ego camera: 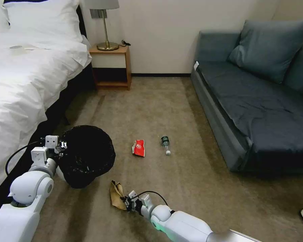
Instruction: Pick up the trash bin, then pick up the garbage on the floor and place it into the trash bin.
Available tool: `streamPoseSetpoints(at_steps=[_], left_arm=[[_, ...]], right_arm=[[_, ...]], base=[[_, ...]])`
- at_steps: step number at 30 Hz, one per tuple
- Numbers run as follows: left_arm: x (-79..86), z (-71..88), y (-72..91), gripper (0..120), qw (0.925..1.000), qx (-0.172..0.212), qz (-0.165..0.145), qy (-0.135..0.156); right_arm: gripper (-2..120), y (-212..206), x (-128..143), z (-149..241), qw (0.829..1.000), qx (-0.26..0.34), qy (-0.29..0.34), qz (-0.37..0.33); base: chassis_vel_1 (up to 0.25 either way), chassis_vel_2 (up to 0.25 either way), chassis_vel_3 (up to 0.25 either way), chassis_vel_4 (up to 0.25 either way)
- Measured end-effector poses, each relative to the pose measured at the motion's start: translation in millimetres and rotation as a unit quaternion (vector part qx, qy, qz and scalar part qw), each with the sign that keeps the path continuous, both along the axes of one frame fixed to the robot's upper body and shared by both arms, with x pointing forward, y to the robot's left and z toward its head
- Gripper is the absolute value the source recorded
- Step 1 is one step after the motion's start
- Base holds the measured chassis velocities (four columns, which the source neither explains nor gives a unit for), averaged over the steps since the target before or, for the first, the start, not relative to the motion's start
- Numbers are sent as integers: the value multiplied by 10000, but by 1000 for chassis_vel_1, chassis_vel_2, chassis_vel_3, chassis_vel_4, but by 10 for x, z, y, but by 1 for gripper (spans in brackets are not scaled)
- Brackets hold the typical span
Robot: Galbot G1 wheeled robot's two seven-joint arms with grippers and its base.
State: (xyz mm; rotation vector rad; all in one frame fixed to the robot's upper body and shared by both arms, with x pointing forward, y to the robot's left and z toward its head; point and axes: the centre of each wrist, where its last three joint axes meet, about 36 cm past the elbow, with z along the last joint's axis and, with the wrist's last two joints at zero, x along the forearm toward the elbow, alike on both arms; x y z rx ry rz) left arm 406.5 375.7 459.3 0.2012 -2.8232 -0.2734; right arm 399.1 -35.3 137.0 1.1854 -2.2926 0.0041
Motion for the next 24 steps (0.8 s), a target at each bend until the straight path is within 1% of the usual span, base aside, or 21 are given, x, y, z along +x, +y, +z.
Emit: streamPoseSetpoints(at_steps=[3, 6, 7, 9, 11, 12, 13, 15, 16, 18, 21, 23, 24], left_arm=[[-5, -3, -10, 5, 10000, 1, -9, 17], [-14, -4, -12, 5, 10000, 17, -16, 32], [-14, -4, -12, 5, 10000, 17, -16, 32], [-10, 3, -11, 5, 10000, 29, -20, 37], [-10, 3, -11, 5, 10000, 29, -20, 37], [-2, 0, -19, 5, 10000, 33, -32, 45], [-2, 0, -19, 5, 10000, 33, -32, 45], [16, -19, -10, 5, 10000, 32, -17, 68], [16, -19, -10, 5, 10000, 32, -17, 68], [26, -49, -18, 5, 9999, 26, -17, 100], [29, -57, -23, 5, 9999, 25, -21, 109], [38, -65, -28, 5, 9999, 24, -27, 117], [38, -65, -28, 5, 9999, 24, -27, 117]], right_arm=[[0, -43, 16, 8, 10000, 9, -48, -22], [0, -201, 150, 75, 9997, 26, -155, -174], [0, -201, 150, 75, 9997, 26, -155, -174], [0, -352, 306, 170, 9992, 41, -286, -291], [0, -352, 306, 170, 9992, 41, -286, -291], [0, -470, 427, 261, 9984, 68, -401, -382], [0, -470, 427, 261, 9984, 68, -401, -382], [0, -565, 552, 373, 9974, 117, -541, -459], [0, -565, 552, 373, 9974, 117, -541, -459], [0, -653, 688, 502, 9959, 185, -697, -552], [0, -673, 732, 550, 9953, 222, -746, -581], [0, -733, 832, 662, 9938, 292, -860, -646], [0, -733, 832, 662, 9938, 292, -860, -646]], base=[[0, 0, 0, 0], [0, 0, 0, 0], [0, 0, 0, 0], [0, 0, 0, 0], [0, 0, 0, 0], [0, 0, 0, 0], [0, 0, 0, 0], [0, 0, 0, 0], [0, 0, 0, 0], [0, 0, 0, 0], [0, 0, 0, 0], [0, 0, 0, 0], [0, 0, 0, 0]])
